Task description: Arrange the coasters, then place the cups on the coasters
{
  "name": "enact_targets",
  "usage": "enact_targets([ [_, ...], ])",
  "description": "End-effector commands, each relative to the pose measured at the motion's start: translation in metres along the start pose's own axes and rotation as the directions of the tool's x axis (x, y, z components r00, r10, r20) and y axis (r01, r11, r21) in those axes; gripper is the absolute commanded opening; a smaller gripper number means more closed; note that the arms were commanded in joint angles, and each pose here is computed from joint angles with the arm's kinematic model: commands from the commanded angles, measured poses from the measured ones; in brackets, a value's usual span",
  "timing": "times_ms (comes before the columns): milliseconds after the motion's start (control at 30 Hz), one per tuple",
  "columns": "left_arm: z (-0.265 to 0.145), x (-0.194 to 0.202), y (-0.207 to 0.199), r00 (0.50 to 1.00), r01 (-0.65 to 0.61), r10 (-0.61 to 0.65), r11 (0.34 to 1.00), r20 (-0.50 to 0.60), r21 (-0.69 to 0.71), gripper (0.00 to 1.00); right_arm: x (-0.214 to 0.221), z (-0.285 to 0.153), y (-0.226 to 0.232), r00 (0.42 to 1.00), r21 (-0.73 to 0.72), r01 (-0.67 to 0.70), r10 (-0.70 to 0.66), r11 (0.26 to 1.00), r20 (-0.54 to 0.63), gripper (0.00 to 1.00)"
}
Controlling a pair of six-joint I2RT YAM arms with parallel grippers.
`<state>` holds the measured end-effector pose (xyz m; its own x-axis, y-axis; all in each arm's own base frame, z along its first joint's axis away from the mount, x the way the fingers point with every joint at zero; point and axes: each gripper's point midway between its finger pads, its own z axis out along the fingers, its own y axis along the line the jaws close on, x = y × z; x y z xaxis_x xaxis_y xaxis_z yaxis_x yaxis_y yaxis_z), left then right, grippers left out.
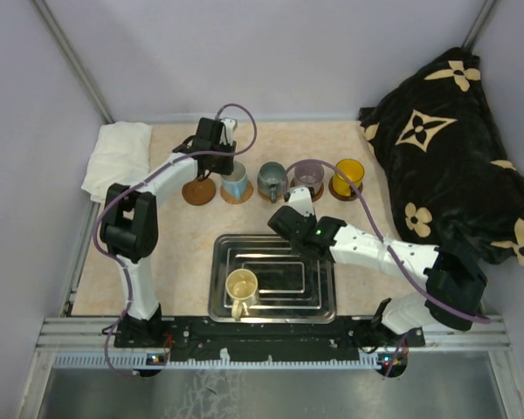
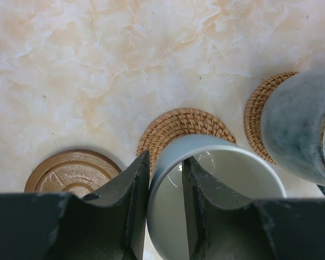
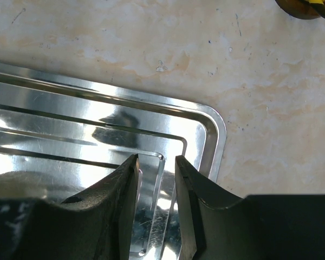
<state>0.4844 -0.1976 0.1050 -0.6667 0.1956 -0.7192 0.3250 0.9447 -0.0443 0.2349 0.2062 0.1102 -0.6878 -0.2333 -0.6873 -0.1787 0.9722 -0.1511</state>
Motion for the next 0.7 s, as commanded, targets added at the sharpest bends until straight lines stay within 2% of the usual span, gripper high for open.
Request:
enact_targets([
  [0,0.004,-0.012,-0.006,0.999,-0.015,0.014,0.999,0.03,0.038,0.33,-0.011,-0.002,0.005,0.999,-0.005,-0.026,0.026,1.0,0.037,0.34],
  [233,0.007,-0.015,-0.008,0.999,-0.029,0.028,0.998,0.03,0.052,0.31,-0.01,-0.001,0.005,0.999,0.0,-0.022,0.022,1.0,0.033,0.34],
  [367,0.009,-0.015,-0.008,0.999,-0.035,0.034,0.998,0.025,0.054,0.34,-0.009,0.0,0.005,0.999,0.003,-0.018,0.018,1.0,0.029,0.34],
  [533,0.007,-0.015,-0.003,0.999,-0.031,0.03,0.999,0.024,0.025,0.52,-0.008,0.0,0.005,0.999,0.003,-0.018,0.018,1.0,0.028,0.34],
  [667,-0.002,-0.022,0.005,0.998,-0.022,0.022,1.0,0.05,-0.007,0.6,-0.008,0.001,0.006,0.999,-0.001,-0.02,0.02,1.0,0.026,0.34],
])
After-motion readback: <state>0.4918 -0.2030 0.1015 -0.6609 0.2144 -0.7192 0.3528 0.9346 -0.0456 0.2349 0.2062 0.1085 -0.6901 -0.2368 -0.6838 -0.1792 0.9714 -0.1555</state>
